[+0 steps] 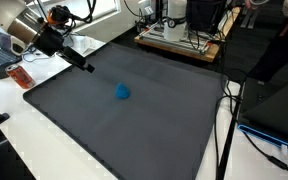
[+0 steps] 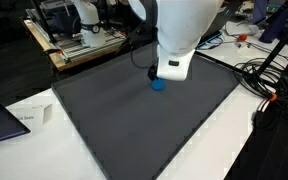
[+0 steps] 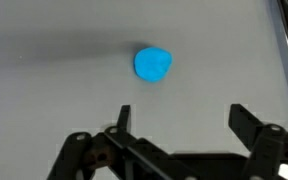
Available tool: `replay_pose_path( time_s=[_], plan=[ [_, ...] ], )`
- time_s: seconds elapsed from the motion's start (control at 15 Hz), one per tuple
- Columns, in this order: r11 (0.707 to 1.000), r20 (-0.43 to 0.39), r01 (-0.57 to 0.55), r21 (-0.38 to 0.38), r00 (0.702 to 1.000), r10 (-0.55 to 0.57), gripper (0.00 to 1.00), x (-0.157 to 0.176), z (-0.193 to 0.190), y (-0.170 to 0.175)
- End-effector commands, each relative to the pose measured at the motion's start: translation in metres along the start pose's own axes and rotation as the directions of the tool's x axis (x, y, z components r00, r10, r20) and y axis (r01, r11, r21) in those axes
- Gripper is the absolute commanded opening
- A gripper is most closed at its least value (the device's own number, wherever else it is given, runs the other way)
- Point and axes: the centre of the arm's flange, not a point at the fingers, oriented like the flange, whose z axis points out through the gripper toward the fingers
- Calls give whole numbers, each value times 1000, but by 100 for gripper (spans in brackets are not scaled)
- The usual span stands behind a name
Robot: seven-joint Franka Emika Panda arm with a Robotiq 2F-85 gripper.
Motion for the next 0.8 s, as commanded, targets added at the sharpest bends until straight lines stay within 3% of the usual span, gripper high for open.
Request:
replay_pose_path(
  time_s=[0.0, 0.2, 0.73],
  plan=[
    [993, -23, 78, 86, 997, -76, 100, -20, 6, 18],
    [985, -44, 121, 119, 992, -117, 100, -28, 12, 31],
    [995, -121, 76, 62, 990, -68, 100, -56, 40, 49]
  ],
)
